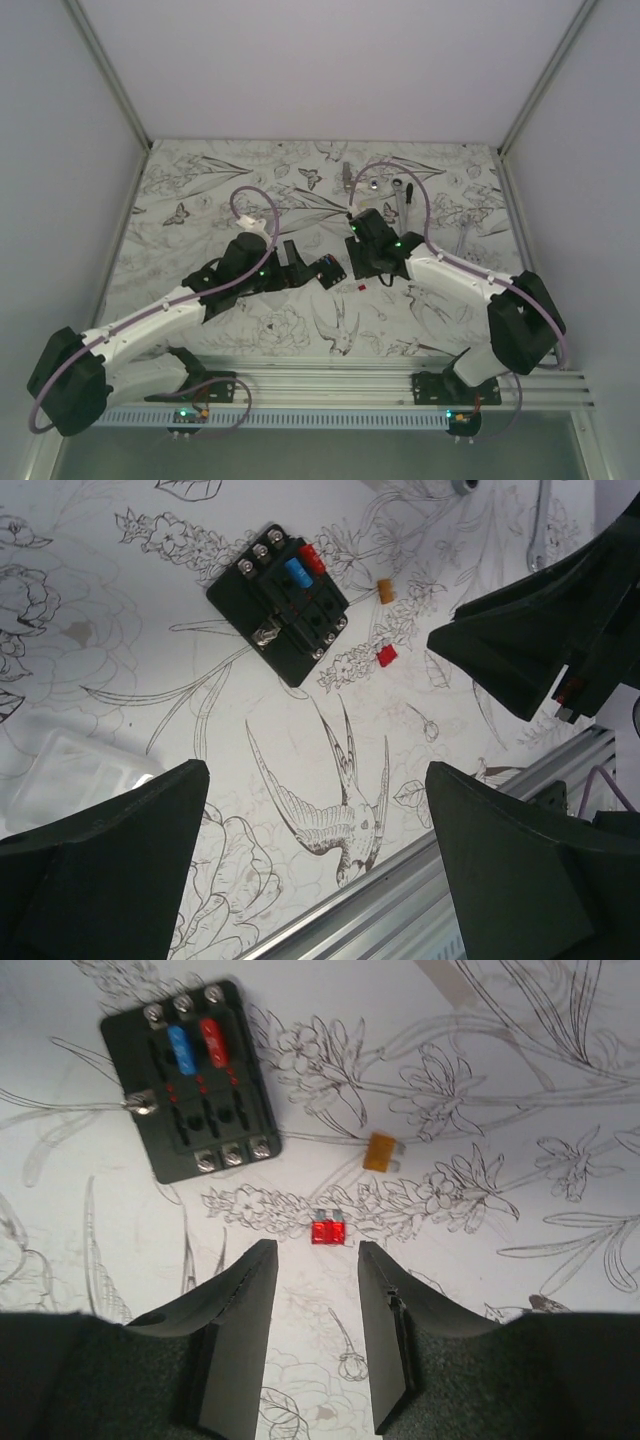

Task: Snap on the fuse box
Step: Pick up the fuse from the center of the board.

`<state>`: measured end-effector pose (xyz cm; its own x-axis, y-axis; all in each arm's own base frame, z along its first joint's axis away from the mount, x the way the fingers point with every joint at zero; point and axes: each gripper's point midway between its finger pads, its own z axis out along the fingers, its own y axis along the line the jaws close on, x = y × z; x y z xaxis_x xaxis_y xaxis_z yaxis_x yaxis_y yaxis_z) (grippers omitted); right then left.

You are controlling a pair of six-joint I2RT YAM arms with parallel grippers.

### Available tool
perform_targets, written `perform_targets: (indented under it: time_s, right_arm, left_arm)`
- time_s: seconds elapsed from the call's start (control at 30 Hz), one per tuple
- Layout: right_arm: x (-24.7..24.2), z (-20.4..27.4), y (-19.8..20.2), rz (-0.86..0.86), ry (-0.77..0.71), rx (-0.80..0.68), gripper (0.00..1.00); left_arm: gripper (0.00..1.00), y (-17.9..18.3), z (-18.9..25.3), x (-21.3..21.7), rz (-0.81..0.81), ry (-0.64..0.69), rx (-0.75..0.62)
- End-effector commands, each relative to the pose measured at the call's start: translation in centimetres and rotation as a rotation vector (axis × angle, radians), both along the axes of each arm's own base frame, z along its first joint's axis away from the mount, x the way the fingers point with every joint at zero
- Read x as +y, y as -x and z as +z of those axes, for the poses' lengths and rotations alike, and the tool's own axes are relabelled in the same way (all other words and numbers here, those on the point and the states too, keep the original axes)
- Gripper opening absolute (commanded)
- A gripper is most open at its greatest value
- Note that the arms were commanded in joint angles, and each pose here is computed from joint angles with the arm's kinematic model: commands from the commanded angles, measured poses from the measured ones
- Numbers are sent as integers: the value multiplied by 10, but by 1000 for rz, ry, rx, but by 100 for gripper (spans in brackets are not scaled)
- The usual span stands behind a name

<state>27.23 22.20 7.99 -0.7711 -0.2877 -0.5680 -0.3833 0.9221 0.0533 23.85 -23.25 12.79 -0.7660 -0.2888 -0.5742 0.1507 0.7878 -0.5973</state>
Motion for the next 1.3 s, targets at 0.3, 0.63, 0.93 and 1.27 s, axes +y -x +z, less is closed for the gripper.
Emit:
perform_targets:
  time_s: [0.3, 0.63, 0.93, 1.27]
  right_arm:
    - [-12, -48, 18, -18, 152, 146, 48]
    - [-3, -58, 15, -3, 152, 177, 44]
    - [-1, -63, 13, -6, 156, 186, 41]
    - [-6, -70, 14, -9, 193, 198, 31]
  left_arm:
    - [99, 2, -28, 18, 82, -47, 108]
    - [100, 2, -32, 28, 114, -45, 125]
    - [100, 3, -31, 28, 114, -39, 130]
    - [100, 2, -32, 26, 108, -38, 138]
